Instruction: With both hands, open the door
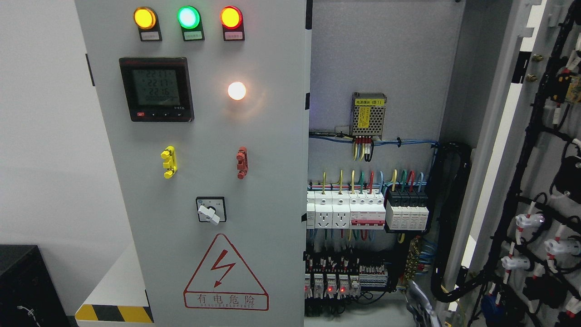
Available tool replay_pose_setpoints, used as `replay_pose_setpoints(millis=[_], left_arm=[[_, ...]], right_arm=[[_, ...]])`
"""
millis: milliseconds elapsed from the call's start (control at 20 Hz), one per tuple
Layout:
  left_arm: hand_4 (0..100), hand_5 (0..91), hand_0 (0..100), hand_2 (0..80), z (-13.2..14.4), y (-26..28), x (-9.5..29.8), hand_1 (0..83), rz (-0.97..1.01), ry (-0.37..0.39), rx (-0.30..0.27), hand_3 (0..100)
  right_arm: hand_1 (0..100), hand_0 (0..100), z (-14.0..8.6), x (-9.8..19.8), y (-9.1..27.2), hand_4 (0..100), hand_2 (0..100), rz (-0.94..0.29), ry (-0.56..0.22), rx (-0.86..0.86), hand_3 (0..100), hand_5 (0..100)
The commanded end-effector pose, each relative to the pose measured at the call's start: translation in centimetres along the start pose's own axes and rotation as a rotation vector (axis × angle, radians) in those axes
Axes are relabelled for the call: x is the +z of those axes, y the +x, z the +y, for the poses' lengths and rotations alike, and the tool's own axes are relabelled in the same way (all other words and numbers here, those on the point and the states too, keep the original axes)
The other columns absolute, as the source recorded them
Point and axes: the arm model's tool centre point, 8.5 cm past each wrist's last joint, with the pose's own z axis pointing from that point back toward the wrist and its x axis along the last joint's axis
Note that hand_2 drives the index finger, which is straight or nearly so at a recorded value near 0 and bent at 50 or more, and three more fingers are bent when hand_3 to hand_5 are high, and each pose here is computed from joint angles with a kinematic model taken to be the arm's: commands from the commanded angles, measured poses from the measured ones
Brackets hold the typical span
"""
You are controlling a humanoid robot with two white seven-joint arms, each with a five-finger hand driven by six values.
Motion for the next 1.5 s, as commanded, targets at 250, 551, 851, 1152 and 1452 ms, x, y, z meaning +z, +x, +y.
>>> replay_pose_setpoints(millis=[250,551,851,1152,1452], left_arm=[[0,0.0,0,0.0,0.9,-0.2,0.2,0.0,0.026,0.012,-0.086,0],[0,0.0,0,0.0,0.6,0.0,0.1,0.0,0.034,0.006,-0.14,0],[0,0.0,0,0.0,-1.3,0.0,-0.2,0.0,0.029,-0.024,-0.142,0],[0,0.0,0,0.0,-3.2,-0.4,-0.4,0.0,0.032,-0.053,-0.141,0],[0,0.0,0,0.0,-5.3,-0.7,-0.6,0.0,0.035,-0.087,-0.141,0]], right_arm=[[0,0,3.5,-10.3,9.3,0,0,-0.17,0.081,-0.083,0,0],[0,0,3.6,-13.3,7.2,0,0,-0.102,0.099,-0.125,0,0],[0,0,4.0,-16.2,5.4,0,0,-0.052,0.113,-0.117,0,0],[0,0,3.7,-16.9,2.2,0,0,0.036,0.118,-0.114,0,0],[0,0,1.4,-17.6,0.6,0,0,0.083,0.15,-0.121,0,0]])
